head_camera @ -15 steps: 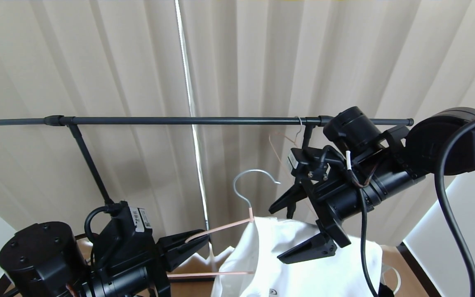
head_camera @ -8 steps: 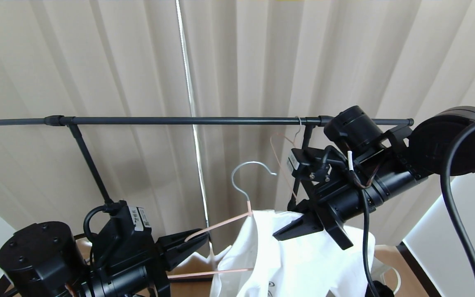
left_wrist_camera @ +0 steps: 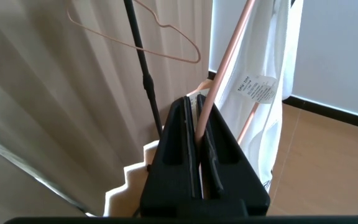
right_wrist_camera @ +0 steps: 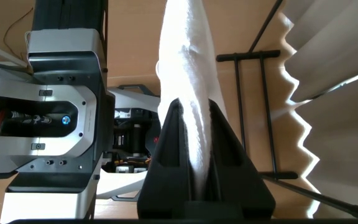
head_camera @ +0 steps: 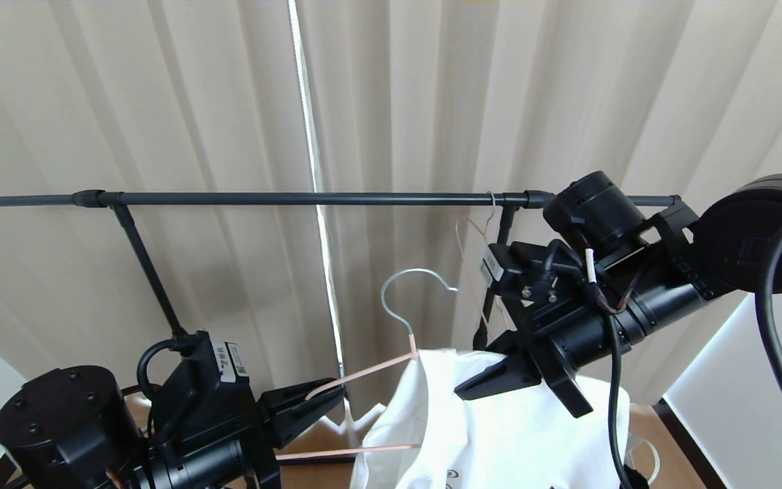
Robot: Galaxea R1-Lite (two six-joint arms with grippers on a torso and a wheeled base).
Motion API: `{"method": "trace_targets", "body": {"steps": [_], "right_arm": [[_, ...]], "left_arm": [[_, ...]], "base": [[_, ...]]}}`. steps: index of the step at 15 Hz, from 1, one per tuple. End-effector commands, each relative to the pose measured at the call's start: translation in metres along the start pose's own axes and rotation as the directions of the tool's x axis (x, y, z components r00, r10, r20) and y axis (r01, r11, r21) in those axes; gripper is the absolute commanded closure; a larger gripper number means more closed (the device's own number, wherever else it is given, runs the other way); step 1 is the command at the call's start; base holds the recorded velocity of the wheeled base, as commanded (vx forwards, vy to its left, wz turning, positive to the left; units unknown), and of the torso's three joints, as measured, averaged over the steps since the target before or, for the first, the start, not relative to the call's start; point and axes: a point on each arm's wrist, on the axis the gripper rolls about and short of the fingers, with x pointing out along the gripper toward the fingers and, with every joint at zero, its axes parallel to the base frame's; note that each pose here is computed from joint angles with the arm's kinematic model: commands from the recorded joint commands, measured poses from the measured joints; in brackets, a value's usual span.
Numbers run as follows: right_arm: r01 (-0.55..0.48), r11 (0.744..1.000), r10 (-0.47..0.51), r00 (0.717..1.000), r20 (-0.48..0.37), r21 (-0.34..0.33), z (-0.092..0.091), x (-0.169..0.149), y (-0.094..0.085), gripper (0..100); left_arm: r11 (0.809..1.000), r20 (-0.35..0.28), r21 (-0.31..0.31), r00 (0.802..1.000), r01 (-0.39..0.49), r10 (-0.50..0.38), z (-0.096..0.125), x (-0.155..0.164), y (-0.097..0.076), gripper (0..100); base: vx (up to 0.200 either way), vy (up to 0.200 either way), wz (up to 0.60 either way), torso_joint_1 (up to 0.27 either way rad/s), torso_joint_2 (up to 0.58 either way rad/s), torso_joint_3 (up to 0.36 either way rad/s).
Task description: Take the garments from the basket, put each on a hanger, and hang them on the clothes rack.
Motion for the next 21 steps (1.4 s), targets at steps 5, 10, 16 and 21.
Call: {"method": "trace_targets", "body": {"steps": [5, 10, 16, 21], "right_arm": [[0.003, 1.0, -0.003, 1.0, 0.004, -0.005, 0.001, -0.003, 0.003, 100], [0.004, 1.0, -0.004, 1.0, 0.005, -0.006, 0.001, -0.004, 0.003, 100], [0.005, 1.0, -0.005, 1.0, 0.003, 0.0, -0.003, -0.006, 0.007, 100], [0.043, 0.999, -0.043, 0.999, 0.02, 0.001, -0.009, -0.011, 0.003, 100]], "left_arm": [[1.0, -0.001, -0.001, 1.0, 0.0, 0.0, 0.0, 0.0, 0.0, 100], [1.0, -0.001, -0.002, 1.0, -0.002, 0.002, 0.0, 0.001, 0.0, 0], [1.0, 0.038, -0.01, 0.999, -0.024, 0.024, 0.008, -0.004, 0.004, 0], [0.996, 0.081, -0.042, 0.994, -0.074, 0.077, 0.017, -0.012, 0.013, 0]], "base": [[0.0, 0.0, 0.0, 0.0, 0.0, 0.0], [0.0, 0.0, 0.0, 0.0, 0.0, 0.0], [0.0, 0.0, 0.0, 0.0, 0.0, 0.0], [0.0, 0.0, 0.0, 0.0, 0.0, 0.0]]}}
